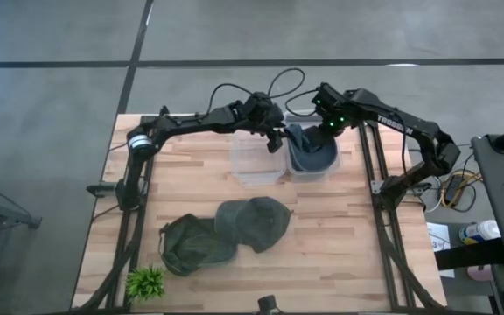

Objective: Pick & Place hat
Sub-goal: Put the blue cap into the right transparent bin, then put the right gray cap into the left transparent bin

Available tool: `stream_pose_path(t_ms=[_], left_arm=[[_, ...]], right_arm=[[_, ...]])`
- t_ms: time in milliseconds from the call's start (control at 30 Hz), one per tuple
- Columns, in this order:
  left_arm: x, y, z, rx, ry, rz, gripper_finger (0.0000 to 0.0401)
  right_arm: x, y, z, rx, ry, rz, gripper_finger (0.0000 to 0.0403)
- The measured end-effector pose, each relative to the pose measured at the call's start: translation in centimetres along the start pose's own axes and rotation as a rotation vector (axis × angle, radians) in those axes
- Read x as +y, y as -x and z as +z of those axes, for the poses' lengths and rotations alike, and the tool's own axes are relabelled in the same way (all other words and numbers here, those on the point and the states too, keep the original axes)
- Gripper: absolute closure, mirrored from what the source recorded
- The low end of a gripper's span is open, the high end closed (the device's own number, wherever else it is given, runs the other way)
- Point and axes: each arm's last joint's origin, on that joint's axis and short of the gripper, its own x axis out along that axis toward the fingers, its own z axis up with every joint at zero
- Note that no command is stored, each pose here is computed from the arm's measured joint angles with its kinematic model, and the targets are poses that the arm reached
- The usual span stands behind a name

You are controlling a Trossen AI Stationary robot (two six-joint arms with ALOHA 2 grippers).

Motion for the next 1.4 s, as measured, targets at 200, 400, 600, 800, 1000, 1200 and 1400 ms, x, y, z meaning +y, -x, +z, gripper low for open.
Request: stream_pose_path(t_ms=[200,400,600,800,1000,1200,1400], left_arm=[[-0.1,2.5,1.3,0.001,-0.047,0.072,0.0224],[-0.4,6.6,2.7,0.025,-0.092,0.151,0.0224],[-1.6,11.6,2.2,0.211,-0.066,0.126,0.0224],[-3.0,15.1,0.4,0.333,0.015,0.108,0.0224],[-4.4,18.0,-3.5,0.369,0.168,0.118,0.0224],[-5.6,20.6,-8.9,0.375,0.371,0.113,0.0224],[-6.6,21.4,-13.6,0.361,0.584,0.025,0.0224]], right_arm=[[-0.1,1.9,0.0,-0.03,-0.005,0.0,0.0394],[-0.8,5.4,-0.5,-0.118,-0.01,-0.055,0.0382],[-1.3,8.1,-1.7,-0.185,-0.045,-0.041,0.0328],[-0.6,10.0,-3.8,-0.228,-0.101,0.039,0.0274],[1.8,10.5,-6.0,-0.189,-0.131,0.108,0.0243],[4.8,10.3,-8.6,-0.128,-0.16,0.16,0.0229],[7.6,9.4,-12.7,-0.041,-0.236,0.193,0.0223]])
